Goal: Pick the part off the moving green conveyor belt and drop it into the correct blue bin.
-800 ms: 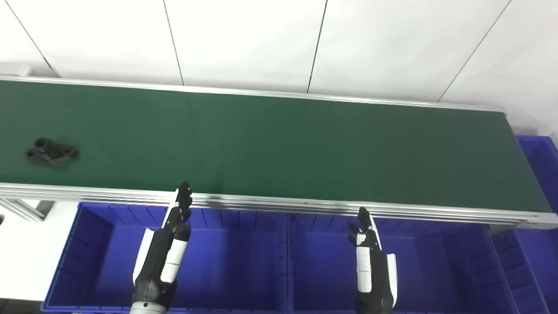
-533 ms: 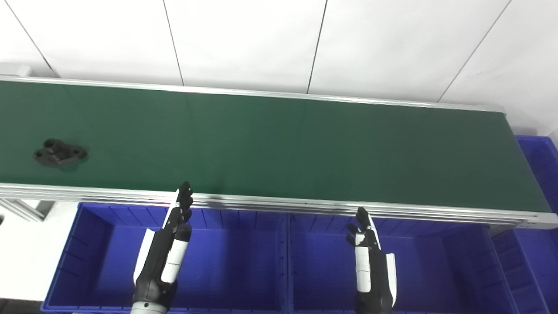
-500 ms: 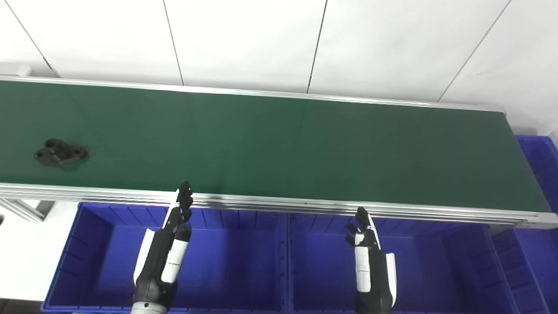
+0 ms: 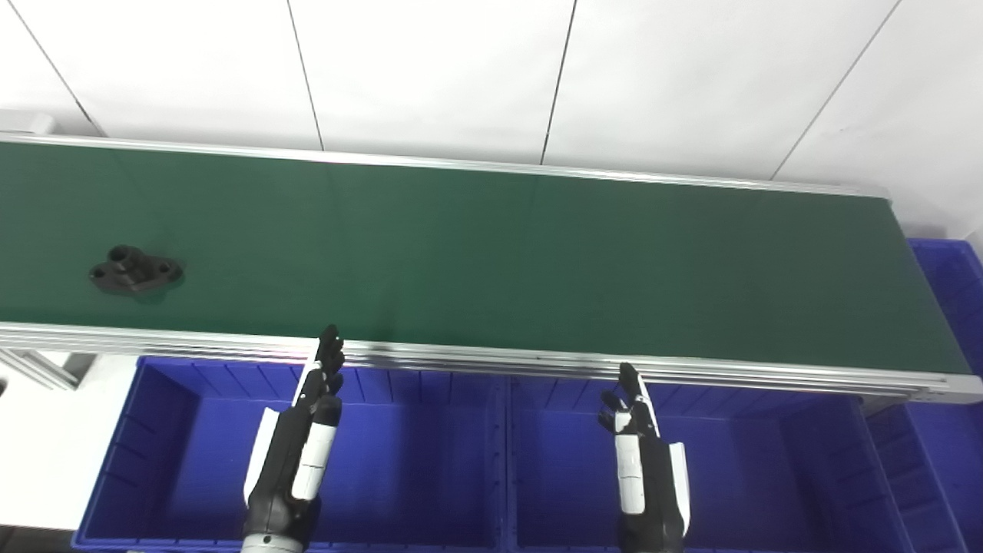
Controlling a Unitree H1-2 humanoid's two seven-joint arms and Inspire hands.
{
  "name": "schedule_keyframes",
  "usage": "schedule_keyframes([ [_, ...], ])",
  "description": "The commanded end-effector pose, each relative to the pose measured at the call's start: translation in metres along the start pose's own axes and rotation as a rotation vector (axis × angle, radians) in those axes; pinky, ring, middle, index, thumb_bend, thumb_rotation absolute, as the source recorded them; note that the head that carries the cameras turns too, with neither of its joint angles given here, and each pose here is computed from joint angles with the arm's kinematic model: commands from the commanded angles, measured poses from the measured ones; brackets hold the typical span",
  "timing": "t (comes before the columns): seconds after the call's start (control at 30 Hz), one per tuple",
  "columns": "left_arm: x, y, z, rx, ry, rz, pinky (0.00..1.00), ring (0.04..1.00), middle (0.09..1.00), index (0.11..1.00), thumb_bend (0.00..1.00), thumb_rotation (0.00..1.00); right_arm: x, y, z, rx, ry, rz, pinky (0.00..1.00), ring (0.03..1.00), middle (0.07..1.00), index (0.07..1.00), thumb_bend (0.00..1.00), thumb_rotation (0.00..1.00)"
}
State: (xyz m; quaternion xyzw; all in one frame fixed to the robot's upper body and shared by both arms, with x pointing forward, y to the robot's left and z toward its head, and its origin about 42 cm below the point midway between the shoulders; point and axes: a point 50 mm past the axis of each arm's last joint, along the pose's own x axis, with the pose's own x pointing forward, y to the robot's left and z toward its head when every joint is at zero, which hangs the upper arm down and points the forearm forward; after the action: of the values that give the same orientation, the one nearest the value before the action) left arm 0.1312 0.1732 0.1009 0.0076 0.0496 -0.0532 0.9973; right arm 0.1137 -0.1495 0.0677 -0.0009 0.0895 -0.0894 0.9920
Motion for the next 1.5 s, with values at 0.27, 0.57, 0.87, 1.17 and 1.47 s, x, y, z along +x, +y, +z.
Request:
schedule_keyframes([
  [0.27, -0.006, -0.01, 0.007, 0.011, -0.073, 0.0, 1.0, 1.0, 1.0, 1.0, 0.74, 1.0, 0.001, 0.004, 0.007, -0.03, -0.071, 0.075, 0.97, 0.997, 1.0, 1.0, 0.85, 1.0],
  [0.57, -0.01, -0.012, 0.008, -0.009, -0.076, 0.01, 1.0, 1.0, 1.0, 1.0, 0.73, 1.0, 0.008, -0.004, 0.009, -0.046, -0.154, 0.055, 0.99, 1.0, 1.0, 1.0, 0.81, 1.0],
  [0.87, -0.01, -0.013, 0.008, -0.024, -0.077, 0.02, 1.0, 1.0, 1.0, 1.0, 0.72, 1.0, 0.009, -0.007, 0.008, -0.038, -0.163, 0.061, 0.98, 0.984, 1.0, 1.0, 0.84, 1.0],
  [1.17, -0.009, -0.013, 0.007, -0.02, -0.079, 0.029, 1.0, 1.0, 1.0, 1.0, 0.72, 1.0, 0.008, -0.006, 0.007, -0.03, -0.151, 0.061, 0.98, 0.98, 1.0, 1.0, 0.83, 1.0],
  [1.47, -0.009, -0.019, -0.003, -0.005, -0.074, 0.037, 1.0, 1.0, 1.0, 1.0, 0.72, 1.0, 0.005, -0.013, -0.002, -0.039, -0.133, 0.067, 0.96, 0.973, 1.0, 1.0, 0.82, 1.0],
])
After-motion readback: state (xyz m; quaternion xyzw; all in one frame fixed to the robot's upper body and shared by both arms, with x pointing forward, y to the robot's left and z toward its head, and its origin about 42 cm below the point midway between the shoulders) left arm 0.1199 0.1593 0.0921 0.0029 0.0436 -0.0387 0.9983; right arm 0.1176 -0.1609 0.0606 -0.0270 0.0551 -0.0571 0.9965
